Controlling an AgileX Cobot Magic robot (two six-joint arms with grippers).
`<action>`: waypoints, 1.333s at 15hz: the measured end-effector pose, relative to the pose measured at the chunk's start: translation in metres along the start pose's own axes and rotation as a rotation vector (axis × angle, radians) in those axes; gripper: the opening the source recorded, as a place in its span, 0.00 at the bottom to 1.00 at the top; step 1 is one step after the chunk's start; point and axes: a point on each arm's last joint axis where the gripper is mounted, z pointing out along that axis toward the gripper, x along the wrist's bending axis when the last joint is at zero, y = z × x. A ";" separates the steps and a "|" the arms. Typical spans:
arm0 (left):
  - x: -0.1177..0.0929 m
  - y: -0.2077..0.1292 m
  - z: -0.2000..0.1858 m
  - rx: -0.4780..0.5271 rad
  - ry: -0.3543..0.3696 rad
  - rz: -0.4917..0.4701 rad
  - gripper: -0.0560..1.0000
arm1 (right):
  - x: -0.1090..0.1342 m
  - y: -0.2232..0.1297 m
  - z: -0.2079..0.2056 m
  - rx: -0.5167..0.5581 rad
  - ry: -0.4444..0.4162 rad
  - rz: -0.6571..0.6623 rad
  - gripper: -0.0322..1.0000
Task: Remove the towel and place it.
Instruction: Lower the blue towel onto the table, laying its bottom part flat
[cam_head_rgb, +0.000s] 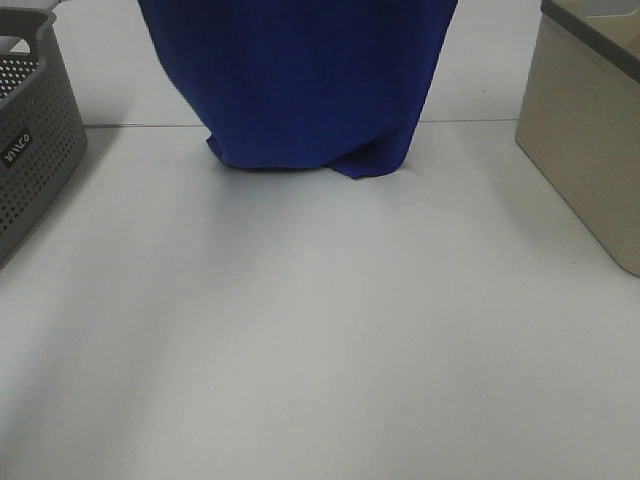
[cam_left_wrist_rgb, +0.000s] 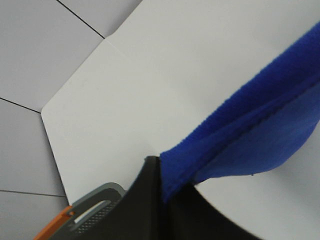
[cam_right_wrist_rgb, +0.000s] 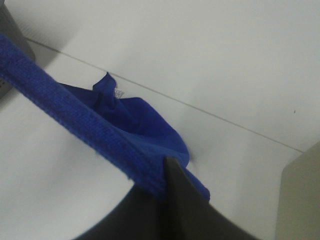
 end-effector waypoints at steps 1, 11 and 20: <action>-0.001 -0.001 -0.003 0.003 -0.017 -0.046 0.05 | 0.001 -0.002 0.000 0.017 0.010 -0.006 0.05; -0.048 -0.066 -0.055 0.186 -0.300 -0.283 0.05 | 0.013 -0.058 -0.005 0.201 0.100 0.030 0.05; -0.094 -0.129 -0.101 0.267 -0.491 -0.403 0.05 | 0.027 -0.124 -0.035 0.300 0.166 0.068 0.05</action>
